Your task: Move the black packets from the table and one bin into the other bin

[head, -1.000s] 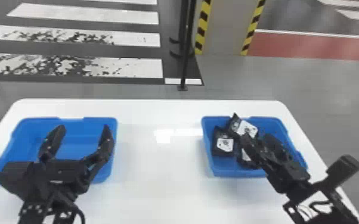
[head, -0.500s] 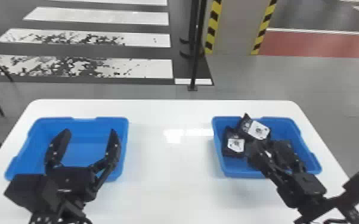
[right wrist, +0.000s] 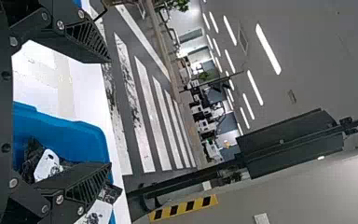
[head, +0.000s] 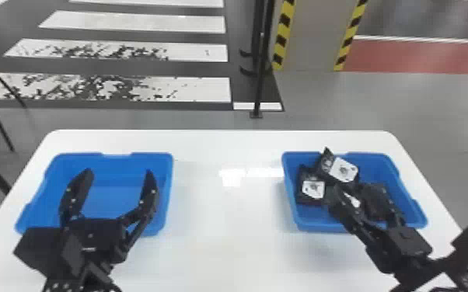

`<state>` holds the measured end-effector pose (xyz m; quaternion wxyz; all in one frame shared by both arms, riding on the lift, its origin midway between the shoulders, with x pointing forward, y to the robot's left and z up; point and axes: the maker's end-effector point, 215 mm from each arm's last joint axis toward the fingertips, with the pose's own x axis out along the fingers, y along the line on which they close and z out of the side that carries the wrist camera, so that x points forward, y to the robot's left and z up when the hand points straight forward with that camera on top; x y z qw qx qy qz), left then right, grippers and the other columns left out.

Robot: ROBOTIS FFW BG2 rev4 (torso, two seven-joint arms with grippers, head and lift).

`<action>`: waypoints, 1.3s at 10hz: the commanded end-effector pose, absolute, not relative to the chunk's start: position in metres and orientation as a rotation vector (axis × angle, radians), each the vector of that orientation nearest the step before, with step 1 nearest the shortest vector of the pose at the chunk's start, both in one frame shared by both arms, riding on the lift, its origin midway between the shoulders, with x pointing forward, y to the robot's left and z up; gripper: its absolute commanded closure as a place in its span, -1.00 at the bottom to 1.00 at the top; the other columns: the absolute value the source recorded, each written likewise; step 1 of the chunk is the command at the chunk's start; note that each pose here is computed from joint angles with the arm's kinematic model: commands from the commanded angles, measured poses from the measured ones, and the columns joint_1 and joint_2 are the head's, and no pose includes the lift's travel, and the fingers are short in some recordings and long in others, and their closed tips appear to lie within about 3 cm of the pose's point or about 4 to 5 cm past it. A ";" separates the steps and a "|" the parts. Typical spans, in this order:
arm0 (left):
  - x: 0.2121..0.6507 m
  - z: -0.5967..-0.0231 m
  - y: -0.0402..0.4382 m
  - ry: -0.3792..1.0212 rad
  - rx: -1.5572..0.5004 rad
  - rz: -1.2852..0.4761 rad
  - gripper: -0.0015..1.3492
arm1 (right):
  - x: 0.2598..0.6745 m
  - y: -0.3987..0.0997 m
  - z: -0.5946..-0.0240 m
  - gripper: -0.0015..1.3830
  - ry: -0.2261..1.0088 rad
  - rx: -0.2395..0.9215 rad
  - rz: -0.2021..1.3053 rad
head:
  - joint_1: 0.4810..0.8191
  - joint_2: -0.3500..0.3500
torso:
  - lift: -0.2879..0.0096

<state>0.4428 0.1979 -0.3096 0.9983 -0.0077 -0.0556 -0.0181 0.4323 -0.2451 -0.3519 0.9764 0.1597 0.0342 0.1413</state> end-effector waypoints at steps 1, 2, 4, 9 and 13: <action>0.443 -0.309 0.197 -0.111 -0.014 -0.038 -0.81 | 0.433 -0.244 -0.350 -0.63 0.069 0.310 0.290 | 0.27 -0.17 | 0.20; 0.443 -0.310 0.199 -0.109 -0.011 -0.034 -0.81 | 0.433 -0.242 -0.348 -0.63 0.069 0.300 0.293 | 0.27 -0.17 | 0.20; 0.443 -0.310 0.198 -0.109 -0.010 -0.036 -0.81 | 0.435 -0.240 -0.349 -0.63 0.075 0.299 0.299 | 0.27 -0.16 | 0.20; 0.442 -0.311 0.197 -0.101 -0.010 -0.039 -0.81 | 0.434 -0.240 -0.352 -0.62 0.084 0.293 0.299 | 0.27 -0.16 | 0.20; 0.440 -0.308 0.200 -0.106 -0.012 -0.033 -0.81 | 0.435 -0.237 -0.348 -0.62 0.077 0.283 0.303 | 0.27 -0.14 | 0.20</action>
